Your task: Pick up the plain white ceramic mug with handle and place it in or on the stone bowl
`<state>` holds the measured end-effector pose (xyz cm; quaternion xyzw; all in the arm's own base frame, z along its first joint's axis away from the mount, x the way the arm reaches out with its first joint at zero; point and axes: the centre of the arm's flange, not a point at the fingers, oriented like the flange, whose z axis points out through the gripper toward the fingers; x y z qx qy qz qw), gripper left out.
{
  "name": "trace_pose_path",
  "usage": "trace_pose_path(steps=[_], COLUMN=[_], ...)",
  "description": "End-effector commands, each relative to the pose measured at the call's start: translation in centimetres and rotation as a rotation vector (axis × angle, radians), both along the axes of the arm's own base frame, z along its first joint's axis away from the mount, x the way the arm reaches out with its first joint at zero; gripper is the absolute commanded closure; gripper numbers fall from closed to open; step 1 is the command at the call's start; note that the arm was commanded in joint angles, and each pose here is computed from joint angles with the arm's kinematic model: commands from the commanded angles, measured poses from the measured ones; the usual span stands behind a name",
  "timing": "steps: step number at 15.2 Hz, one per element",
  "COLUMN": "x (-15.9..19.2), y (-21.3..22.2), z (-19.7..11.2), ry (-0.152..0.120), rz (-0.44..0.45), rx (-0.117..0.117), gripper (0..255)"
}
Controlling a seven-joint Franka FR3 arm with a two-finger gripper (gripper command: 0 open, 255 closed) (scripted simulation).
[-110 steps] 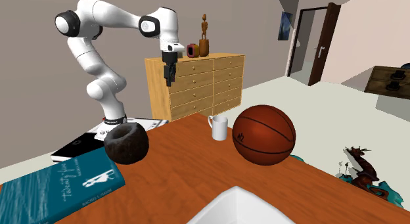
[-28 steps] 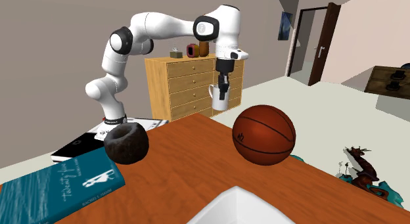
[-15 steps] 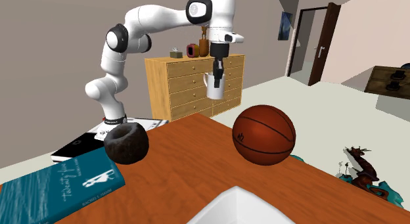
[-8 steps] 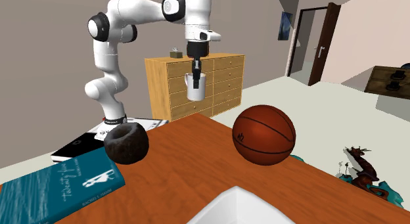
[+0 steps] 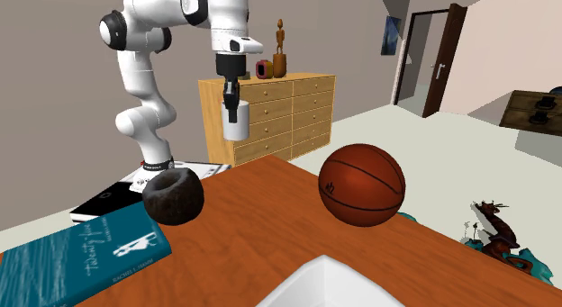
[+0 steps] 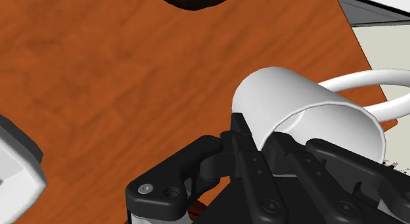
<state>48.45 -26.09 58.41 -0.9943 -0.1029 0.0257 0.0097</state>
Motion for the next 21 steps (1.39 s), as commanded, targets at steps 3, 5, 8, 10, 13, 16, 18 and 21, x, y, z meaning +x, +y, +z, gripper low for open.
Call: trace_pose_path(steps=[3, 5, 8, 10, 13, 16, 18, 21], x=[-4.8, -7.1, -10.6, -12.9, -16.3, -17.8, -17.8, -17.8], y=[-2.3, -3.6, -5.5, -6.8, -8.7, -9.5, -9.5, -9.5], z=[0.2, 0.3, 0.6, 0.7, 0.9, 0.5, -0.5, -2.1], ry=[0.0, 0.0, 0.0, 0.0, 0.0, 0.0, 0.0, 0.0], rz=[0.001, 0.001, 0.001, 0.001, 0.001, 0.001, 0.001, 0.001], rx=[0.0, 0.0, 0.0, 0.0, 0.0, 0.0, 0.0, 0.0], gripper=[255, 255, 255, 255, 255, 255, 255, 255])
